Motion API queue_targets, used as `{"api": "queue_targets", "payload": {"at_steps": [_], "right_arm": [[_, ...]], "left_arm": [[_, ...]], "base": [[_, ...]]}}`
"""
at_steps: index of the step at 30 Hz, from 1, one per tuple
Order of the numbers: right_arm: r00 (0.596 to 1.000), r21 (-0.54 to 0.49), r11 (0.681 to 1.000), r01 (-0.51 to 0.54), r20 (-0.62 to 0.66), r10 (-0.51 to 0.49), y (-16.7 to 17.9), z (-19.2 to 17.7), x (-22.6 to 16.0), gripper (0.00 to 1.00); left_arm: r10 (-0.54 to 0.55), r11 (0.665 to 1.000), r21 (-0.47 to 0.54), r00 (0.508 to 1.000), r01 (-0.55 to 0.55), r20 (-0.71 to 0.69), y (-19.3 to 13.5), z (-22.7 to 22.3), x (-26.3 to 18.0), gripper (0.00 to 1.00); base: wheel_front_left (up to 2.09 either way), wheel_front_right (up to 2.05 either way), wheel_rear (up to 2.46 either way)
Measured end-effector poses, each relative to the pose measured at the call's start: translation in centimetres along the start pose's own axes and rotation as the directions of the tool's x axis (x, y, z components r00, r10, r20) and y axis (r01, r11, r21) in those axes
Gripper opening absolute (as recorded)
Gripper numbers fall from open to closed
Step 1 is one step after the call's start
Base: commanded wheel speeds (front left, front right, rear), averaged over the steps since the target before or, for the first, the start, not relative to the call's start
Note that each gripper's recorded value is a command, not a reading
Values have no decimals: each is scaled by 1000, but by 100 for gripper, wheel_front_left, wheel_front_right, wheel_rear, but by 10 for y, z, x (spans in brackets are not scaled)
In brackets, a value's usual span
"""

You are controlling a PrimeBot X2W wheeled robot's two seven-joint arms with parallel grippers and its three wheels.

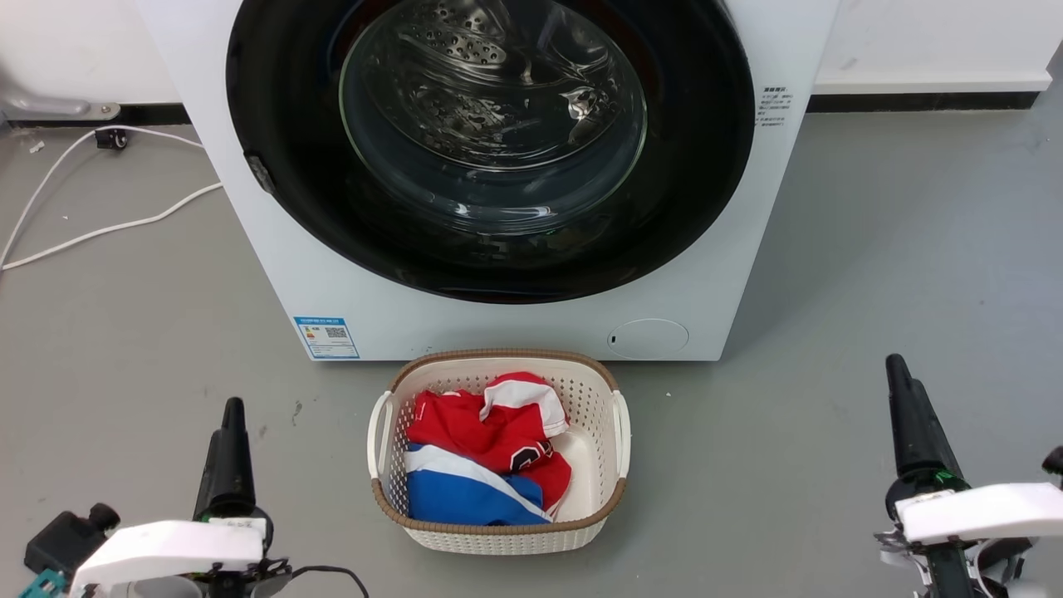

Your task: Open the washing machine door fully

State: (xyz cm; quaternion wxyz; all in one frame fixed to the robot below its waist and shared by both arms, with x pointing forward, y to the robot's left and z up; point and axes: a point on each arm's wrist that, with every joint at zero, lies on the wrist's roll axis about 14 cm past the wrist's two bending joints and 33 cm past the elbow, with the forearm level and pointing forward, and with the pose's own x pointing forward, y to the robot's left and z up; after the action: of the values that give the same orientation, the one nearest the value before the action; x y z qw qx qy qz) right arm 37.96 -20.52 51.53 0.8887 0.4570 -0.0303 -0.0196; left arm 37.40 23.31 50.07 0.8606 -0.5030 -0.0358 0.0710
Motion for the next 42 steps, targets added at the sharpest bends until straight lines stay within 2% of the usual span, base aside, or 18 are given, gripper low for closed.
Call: {"api": "queue_targets", "payload": {"at_steps": [10, 14, 21, 32, 36, 42], "right_arm": [[996, -243, 967, -83, 8, 88, 25, 2, 4, 100], [992, -332, 936, -116, 1, 124, 36, 0, 5, 100], [989, -465, 876, -132, 3, 150, 41, 2, 5, 100], [981, -609, 778, -154, 1, 195, 52, 2, 2, 100], [979, -653, 741, -157, -4, 203, 53, 1, 1, 100], [976, -706, 689, -163, -12, 219, 56, 0, 0, 100]], "left_arm": [[-81, 969, 231, 997, 82, -15, -33, -9, 2, 100], [-120, 943, 311, 993, 121, -20, -45, -12, 1, 100], [-154, 864, 476, 986, 167, -66, -55, -29, -3, 100], [-235, 756, 609, 968, 240, -90, -82, -39, -8, 100], [-267, 695, 665, 957, 274, -115, -90, -46, -11, 100], [-280, 621, 727, 949, 294, -145, -94, -57, -15, 100]], "base": [[0, 0, 0], [0, 0, 0], [0, 0, 0], [0, 0, 0], [0, 0, 0], [0, 0, 0]]}}
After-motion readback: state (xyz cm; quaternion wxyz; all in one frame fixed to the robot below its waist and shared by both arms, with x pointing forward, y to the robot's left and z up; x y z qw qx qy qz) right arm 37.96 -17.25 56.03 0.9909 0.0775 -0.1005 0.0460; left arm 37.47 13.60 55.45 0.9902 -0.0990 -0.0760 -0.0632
